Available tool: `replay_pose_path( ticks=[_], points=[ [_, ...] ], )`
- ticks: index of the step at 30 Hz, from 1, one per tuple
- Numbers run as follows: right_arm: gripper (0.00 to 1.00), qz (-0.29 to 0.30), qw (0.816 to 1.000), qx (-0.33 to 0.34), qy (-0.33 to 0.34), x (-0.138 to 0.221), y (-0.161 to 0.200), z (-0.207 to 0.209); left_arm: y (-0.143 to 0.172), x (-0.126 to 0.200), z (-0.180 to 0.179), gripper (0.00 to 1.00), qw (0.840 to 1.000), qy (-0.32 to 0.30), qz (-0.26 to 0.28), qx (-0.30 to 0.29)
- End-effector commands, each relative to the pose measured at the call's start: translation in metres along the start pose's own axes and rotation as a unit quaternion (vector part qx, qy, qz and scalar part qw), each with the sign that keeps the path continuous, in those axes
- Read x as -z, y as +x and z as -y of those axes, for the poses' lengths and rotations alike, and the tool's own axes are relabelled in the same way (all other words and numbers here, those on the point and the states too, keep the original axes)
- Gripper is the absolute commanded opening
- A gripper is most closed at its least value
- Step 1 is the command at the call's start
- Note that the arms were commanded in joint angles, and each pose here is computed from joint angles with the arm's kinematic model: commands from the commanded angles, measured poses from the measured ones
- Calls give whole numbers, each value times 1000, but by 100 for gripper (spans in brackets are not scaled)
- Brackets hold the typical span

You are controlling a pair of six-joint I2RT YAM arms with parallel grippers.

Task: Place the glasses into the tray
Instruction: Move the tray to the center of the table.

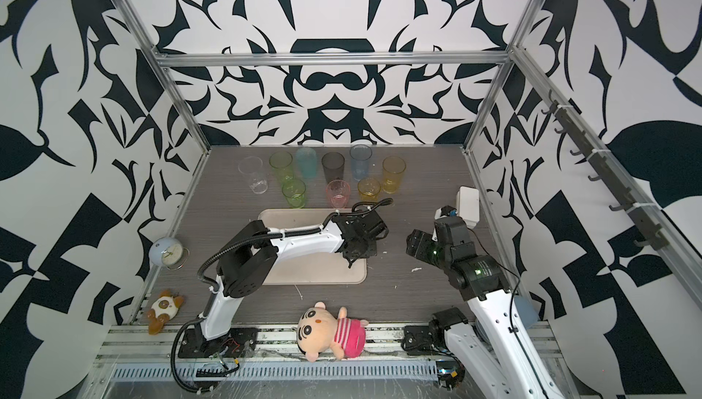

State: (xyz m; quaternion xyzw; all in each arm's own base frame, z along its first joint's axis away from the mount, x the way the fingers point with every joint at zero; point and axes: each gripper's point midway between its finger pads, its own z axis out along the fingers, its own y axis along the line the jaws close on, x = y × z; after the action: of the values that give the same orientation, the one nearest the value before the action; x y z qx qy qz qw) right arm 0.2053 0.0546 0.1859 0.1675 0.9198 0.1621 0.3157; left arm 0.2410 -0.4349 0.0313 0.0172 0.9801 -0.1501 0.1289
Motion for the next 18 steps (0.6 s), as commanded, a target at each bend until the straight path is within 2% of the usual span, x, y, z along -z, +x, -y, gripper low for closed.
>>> replay_pose_path(
  ticks=[1,13,15,18],
  points=[
    [81,8,1000,3,-12,10,-5,-4,-6,-6,26,6,999,30,2,9],
    [81,-6,1000,-1,-25,5,0,-8,-17,-8,46,10,998,58,14,26],
    [81,-9,1000,0,-29,4,0,-10,-21,-2,49,13,998,59,20,23],
    [81,-13,999,2,-31,2,1,-11,-30,14,50,25,998,57,35,12]
  ],
)
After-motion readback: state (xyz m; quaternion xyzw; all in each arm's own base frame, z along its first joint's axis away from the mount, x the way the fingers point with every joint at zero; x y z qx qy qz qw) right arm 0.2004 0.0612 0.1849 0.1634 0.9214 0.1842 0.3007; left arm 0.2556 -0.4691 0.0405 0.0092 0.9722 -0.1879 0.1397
